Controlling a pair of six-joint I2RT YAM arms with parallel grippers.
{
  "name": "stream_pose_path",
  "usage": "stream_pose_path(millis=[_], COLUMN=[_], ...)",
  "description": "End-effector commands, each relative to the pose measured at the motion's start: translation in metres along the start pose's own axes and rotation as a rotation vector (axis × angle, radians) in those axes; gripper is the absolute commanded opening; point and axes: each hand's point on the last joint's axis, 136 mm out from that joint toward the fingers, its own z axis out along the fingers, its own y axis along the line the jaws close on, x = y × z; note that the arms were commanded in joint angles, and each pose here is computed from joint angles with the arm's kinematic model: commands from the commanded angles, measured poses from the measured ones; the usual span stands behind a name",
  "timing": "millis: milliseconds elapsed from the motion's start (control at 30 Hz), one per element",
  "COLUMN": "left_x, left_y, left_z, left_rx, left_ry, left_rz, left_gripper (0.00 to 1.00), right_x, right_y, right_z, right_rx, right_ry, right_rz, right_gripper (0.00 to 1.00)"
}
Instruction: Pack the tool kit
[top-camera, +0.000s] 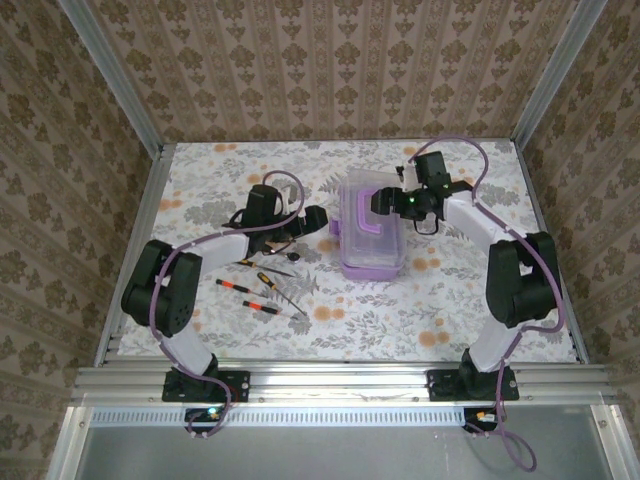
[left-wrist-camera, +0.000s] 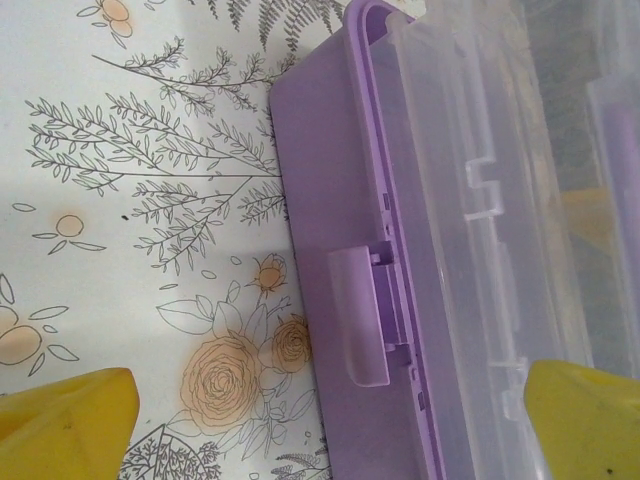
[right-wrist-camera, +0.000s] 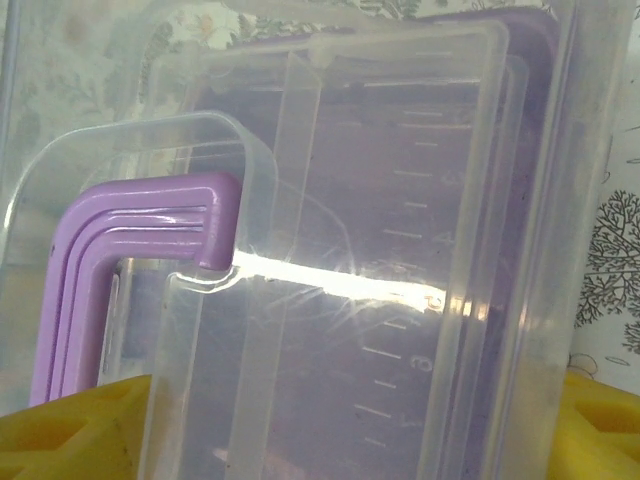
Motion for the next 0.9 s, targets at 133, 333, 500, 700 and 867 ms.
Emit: stream_pose_path(millis=[133,333,500,700,867], left_x=[-0.02,-0.035,-0.025,-0.019,-0.017], left_y=[-0.031,-0.049,-0.015,0.014,0.022], left_z=[-0.006,-0.009,0.001,0.009,0.021], left_rx=[0.041,0.044,-0.063,-0.134,-0.135], left_ry=[-0.018,-0.03,0.012,0.043,0.063], left_rz=[0.083,0.132,0.119,0.102,0.095], left_gripper=[1.0,1.0,1.0,1.0,1.0], right_x=[0.002,0.0,-0.003,-0.003,-0.003], right_y=[0.025,0.026,0.028,0.026,0.026], right_z=[-0.006,-0.01,-0.013,-0.017,-0.019], right_rx=[-0.193,-0.228,-0.266,-0.286,-0.29], right_ry=[-0.017,-0.033,-0.054,-0.064,-0.069], right_rz=[0.04,0.051,0.06,0.067,0.068], right_gripper=[0.72,0.72,0.72,0.72,0.72])
